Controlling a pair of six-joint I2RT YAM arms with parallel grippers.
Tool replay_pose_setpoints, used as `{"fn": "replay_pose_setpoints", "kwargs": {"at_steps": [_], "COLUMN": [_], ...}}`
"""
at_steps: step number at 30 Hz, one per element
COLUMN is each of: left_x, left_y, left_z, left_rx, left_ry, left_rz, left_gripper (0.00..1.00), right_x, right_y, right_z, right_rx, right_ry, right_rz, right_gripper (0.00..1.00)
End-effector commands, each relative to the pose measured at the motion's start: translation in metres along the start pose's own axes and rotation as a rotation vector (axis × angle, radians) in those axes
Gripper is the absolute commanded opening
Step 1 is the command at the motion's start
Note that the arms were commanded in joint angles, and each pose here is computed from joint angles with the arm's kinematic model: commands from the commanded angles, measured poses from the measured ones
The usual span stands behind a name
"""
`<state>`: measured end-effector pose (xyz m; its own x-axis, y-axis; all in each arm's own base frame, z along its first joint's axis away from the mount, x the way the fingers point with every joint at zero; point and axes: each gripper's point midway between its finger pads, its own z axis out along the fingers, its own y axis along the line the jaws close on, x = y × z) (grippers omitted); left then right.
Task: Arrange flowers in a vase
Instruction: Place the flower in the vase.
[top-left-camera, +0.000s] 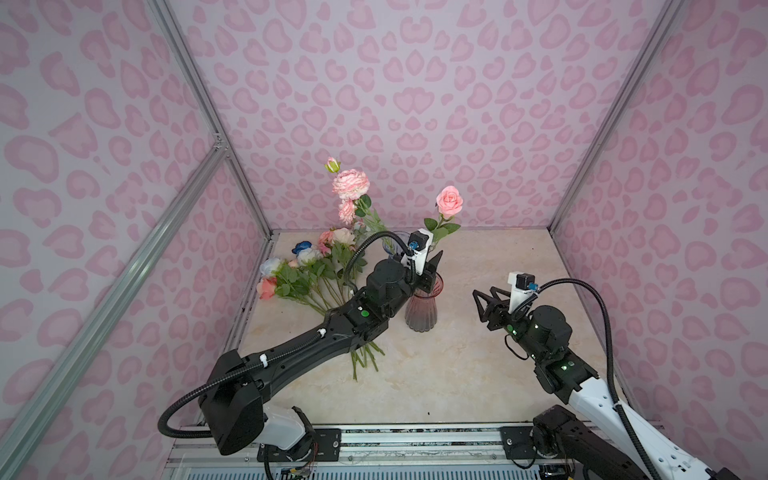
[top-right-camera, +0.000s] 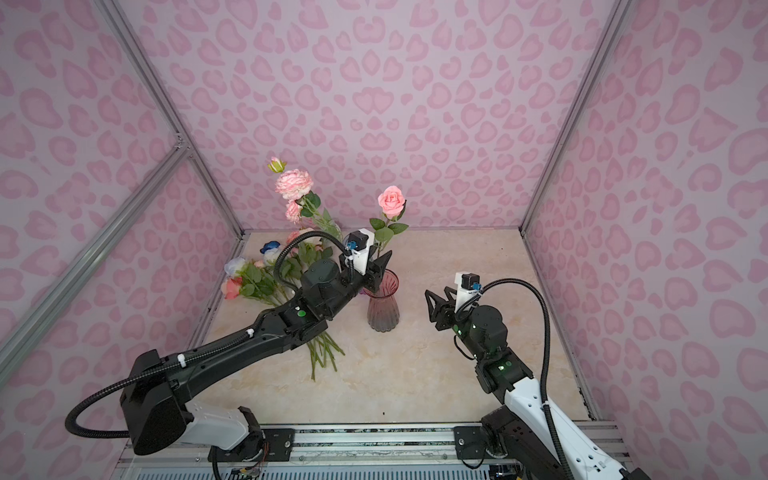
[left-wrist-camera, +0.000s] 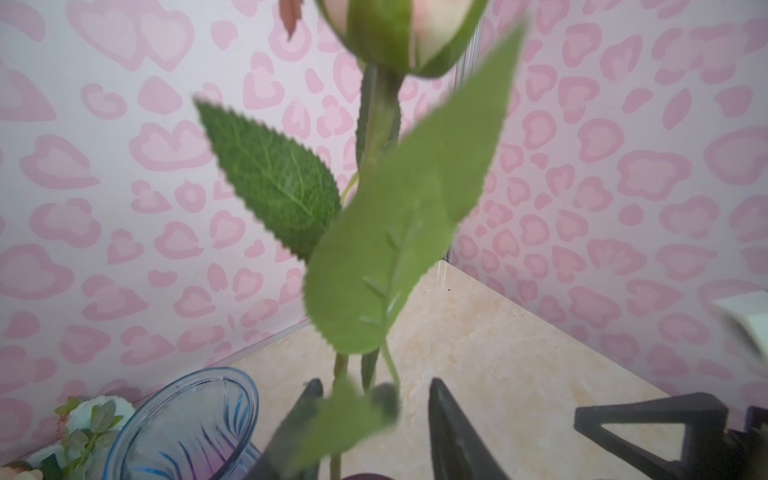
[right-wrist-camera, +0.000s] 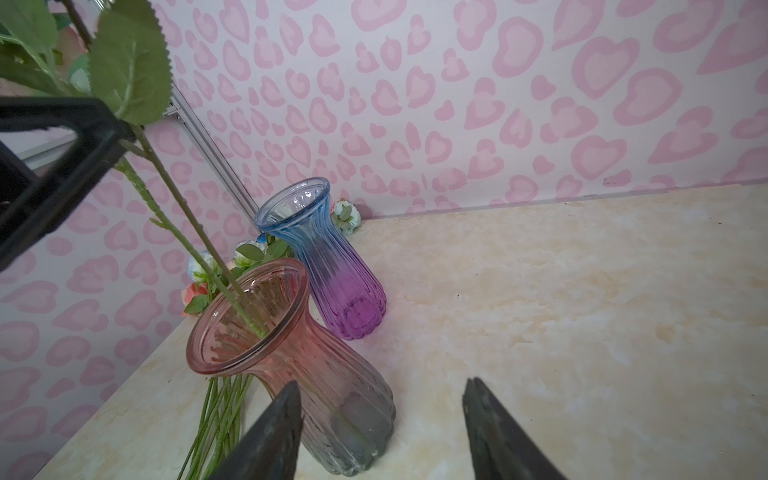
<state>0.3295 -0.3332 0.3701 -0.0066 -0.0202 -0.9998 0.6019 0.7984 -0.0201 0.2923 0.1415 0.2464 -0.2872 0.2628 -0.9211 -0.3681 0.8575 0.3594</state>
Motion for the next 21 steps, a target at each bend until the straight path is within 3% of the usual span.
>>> {"fn": "replay_pose_setpoints", "kwargs": {"at_steps": [1, 4, 12, 16, 19, 21], "left_x": [-0.029, -0.04, -0.052, -0.041, -0.001, 0.032], "left_y": [0.005, -0.001, 0.02, 0.069, 0.122, 0.159], "left_z": [-0.022, -0.042, -0.091, -0.133, -0.164, -0.188], "left_rx": [-0.028, 0.012, -0.04, -0.253, -0.476, -0.622], "left_ry": [-0.01, 0.03, 0.043, 0.024, 0.077, 0.121], "left_rz": [-0.04, -0.024, -0.033, -0.087, -0.164, -0.277], "left_gripper": [0.58, 0.78, 0.76, 0.72, 0.67, 0.63], "right_x": [-0.003, -0.004, -0.008, -0.012, -0.011, -0.012], "right_y": [0.0, 0.001, 0.005, 0.005, 0.005, 0.005], "right_z": [-0.001, 0.0, 0.002, -0.002, -0.003, -0.003], "right_rx": [0.002, 0.0, -0.015, -0.01, -0.008, -0.006], "right_ry": [-0.012, -0.016, -0.016, -0.027, -0.021, -0.018], "right_rz": [0.001, 0.007, 0.018, 0.012, 0.005, 0.001], "right_gripper": [0.63, 0.63, 0.64, 0.64, 0.64, 0.64]}}
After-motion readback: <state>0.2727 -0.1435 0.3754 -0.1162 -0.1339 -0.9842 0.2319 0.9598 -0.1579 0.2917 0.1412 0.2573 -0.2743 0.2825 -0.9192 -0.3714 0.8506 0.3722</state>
